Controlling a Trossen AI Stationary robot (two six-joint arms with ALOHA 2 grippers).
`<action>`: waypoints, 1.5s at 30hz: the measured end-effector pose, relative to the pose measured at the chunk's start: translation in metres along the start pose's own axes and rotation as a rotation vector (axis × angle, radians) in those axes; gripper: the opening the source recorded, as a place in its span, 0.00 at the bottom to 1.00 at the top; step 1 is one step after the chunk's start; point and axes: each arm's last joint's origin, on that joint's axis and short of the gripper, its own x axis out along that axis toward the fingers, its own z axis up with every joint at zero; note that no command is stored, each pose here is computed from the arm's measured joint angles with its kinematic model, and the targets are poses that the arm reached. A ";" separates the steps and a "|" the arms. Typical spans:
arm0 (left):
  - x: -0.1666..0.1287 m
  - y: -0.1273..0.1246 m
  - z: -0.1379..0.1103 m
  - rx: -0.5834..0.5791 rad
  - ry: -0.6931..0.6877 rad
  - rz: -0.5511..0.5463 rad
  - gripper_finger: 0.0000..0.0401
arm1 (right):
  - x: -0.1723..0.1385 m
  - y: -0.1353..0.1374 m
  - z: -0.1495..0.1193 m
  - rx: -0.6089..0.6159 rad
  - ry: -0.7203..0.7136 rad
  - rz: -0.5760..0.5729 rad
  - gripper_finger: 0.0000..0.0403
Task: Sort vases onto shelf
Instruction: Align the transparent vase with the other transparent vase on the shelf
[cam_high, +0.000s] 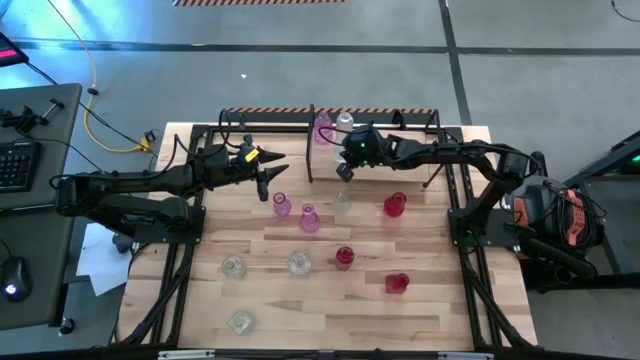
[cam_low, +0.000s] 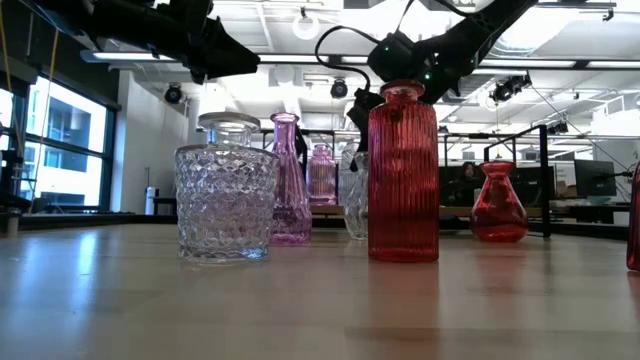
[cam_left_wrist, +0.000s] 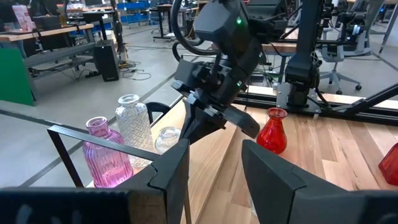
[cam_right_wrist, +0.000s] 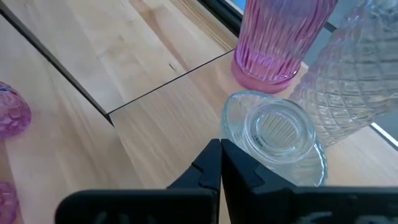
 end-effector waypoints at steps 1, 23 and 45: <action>0.000 0.000 0.000 0.000 0.000 -0.001 0.35 | 0.000 0.000 0.000 0.000 0.000 0.000 0.00; 0.000 0.000 0.000 0.000 0.005 0.000 0.35 | -0.030 0.063 0.000 -0.214 -0.069 0.155 0.00; 0.006 -0.001 -0.006 0.011 0.030 -0.001 0.35 | -0.084 0.086 0.018 -0.367 0.126 0.179 0.37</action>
